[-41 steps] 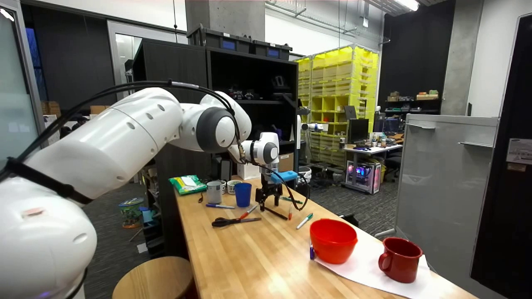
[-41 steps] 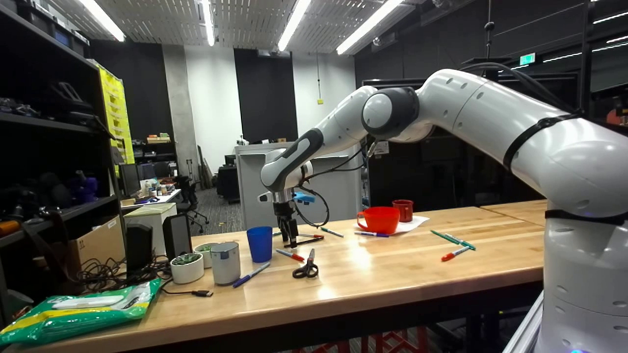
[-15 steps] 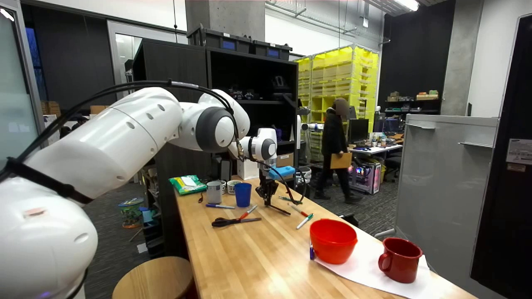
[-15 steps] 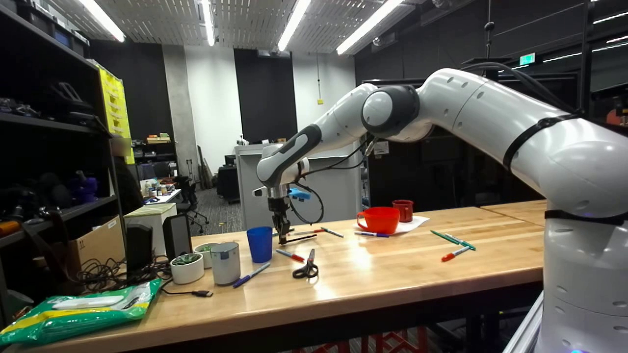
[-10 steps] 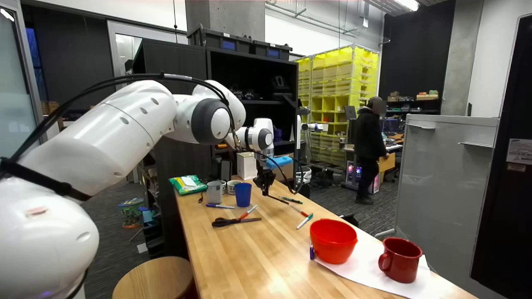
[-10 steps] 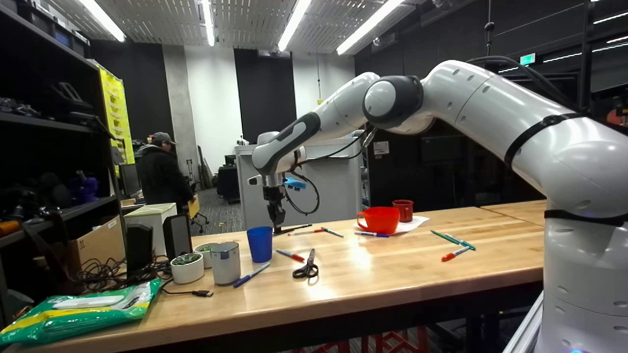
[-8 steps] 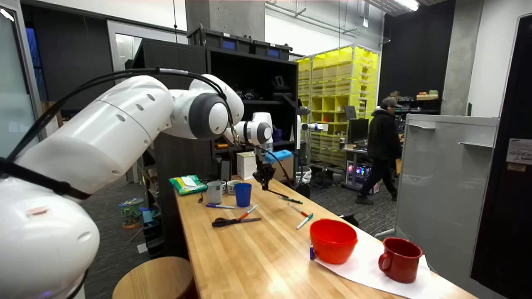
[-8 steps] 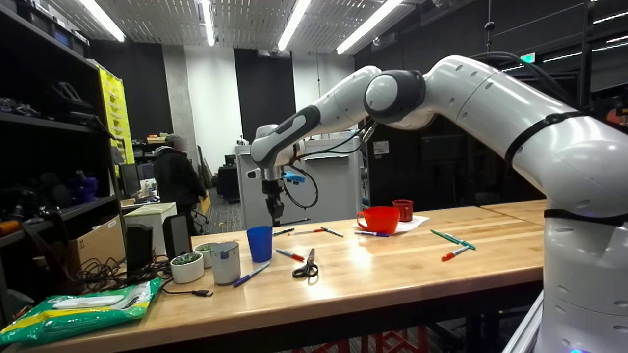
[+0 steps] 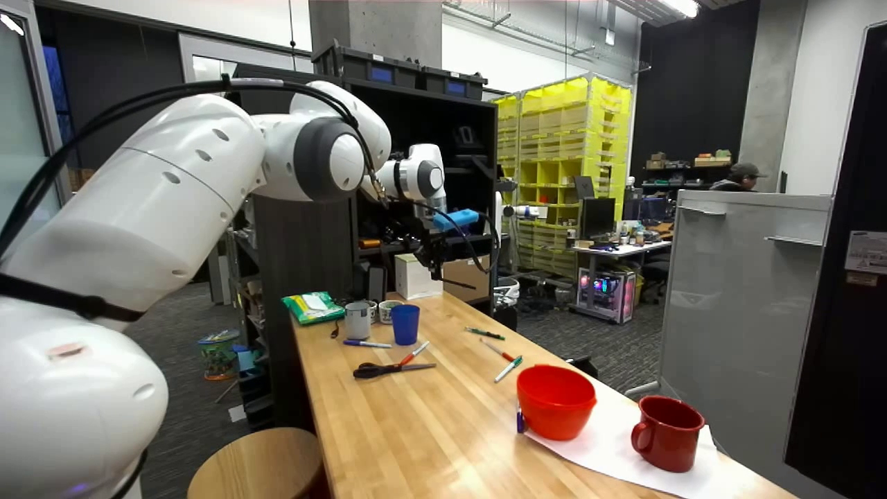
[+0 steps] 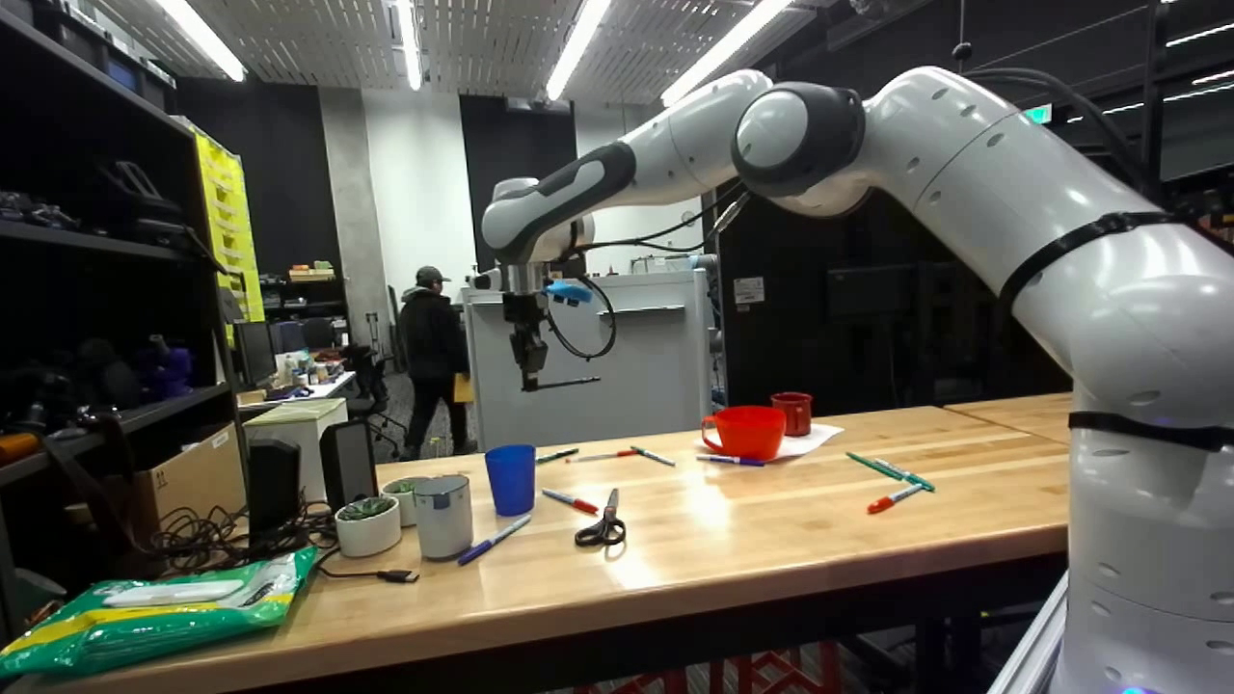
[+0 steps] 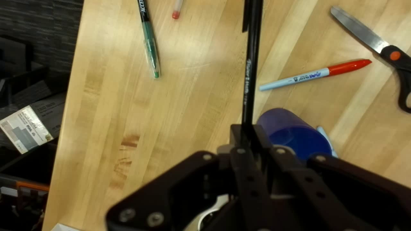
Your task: Pick up the black pen, put it in the blue cup and move the cup to the right
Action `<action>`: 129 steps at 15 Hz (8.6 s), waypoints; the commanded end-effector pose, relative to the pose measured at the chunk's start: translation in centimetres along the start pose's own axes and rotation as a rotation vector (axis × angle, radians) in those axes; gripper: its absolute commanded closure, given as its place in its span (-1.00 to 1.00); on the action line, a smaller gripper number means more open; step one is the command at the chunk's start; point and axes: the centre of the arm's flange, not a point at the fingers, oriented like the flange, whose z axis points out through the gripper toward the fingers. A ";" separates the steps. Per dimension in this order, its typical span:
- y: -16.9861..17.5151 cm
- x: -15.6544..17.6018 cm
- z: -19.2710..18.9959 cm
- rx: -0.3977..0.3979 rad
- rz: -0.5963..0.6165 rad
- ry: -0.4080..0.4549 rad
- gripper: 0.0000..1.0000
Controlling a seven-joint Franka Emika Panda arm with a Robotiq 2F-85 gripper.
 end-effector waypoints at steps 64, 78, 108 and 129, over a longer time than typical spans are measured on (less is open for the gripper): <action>-0.8 -1.6 10.9 0.486 -0.094 1.059 0.96; -0.7 -1.7 12.5 0.525 -0.101 1.084 0.96; -0.5 -1.8 11.8 0.486 -0.118 1.016 -1.00; -2.2 2.7 6.7 0.005 -0.335 0.390 -1.00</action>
